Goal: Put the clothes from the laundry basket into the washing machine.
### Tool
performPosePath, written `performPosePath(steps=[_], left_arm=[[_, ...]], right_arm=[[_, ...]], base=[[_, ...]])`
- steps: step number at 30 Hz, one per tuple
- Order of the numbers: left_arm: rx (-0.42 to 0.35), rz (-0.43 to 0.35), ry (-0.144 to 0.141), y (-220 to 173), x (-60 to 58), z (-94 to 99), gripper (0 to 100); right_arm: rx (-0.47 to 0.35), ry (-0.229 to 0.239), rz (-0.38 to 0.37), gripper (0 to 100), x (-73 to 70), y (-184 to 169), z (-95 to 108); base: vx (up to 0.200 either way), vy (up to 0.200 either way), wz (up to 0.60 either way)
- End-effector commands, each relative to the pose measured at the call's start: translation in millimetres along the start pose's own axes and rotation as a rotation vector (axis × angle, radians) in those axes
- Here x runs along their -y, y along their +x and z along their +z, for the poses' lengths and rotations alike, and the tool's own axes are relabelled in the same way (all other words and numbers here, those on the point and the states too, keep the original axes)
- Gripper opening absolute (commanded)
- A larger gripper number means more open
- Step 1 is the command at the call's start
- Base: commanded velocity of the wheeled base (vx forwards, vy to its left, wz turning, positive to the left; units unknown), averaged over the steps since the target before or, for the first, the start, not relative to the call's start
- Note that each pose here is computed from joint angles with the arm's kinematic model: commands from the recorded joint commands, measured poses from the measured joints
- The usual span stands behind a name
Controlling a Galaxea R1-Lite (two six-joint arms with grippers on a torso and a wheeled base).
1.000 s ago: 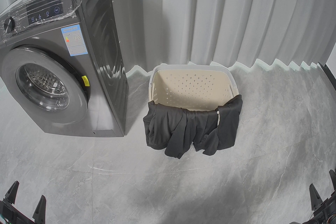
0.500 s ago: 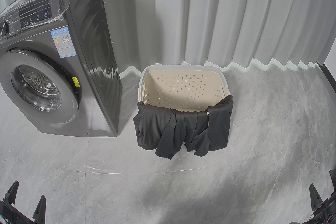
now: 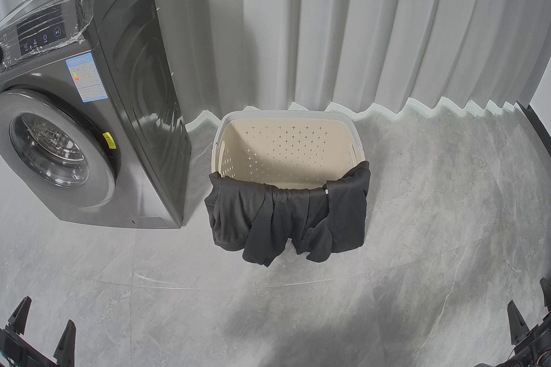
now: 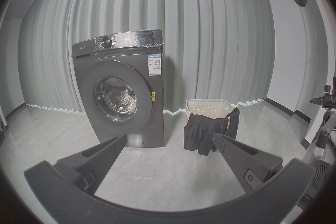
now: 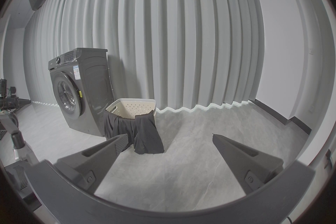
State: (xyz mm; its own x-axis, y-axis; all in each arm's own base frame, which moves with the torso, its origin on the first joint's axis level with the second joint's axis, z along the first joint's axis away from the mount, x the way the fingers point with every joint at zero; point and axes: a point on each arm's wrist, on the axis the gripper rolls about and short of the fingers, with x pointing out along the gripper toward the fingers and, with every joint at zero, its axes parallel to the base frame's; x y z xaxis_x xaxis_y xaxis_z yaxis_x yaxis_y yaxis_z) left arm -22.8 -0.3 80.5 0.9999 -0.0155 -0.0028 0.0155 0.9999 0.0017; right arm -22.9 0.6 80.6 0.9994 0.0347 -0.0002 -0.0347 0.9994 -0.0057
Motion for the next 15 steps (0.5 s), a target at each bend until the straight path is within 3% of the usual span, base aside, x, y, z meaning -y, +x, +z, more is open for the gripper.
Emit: performPosePath(steps=[1, 6, 15], left_arm=[[0.003, 0.0, 0.0, -0.1, 0.0, -4.7, 100], [0.001, 0.0, 0.0, -0.1, 0.0, -4.9, 100], [0.001, 0.0, 0.0, -0.1, 0.0, -4.9, 100]], right_arm=[[-0.001, 0.0, 0.001, 100, 0.0, 0.1, -5.2], [-0.001, 0.0, 0.001, 100, 0.0, 0.1, -5.2], [-0.001, 0.0, 0.001, 100, 0.0, 0.1, -5.2]], base=[[0.2, 0.0, 0.0], [0.2, 0.0, 0.0], [0.0, 0.0, 0.0]])
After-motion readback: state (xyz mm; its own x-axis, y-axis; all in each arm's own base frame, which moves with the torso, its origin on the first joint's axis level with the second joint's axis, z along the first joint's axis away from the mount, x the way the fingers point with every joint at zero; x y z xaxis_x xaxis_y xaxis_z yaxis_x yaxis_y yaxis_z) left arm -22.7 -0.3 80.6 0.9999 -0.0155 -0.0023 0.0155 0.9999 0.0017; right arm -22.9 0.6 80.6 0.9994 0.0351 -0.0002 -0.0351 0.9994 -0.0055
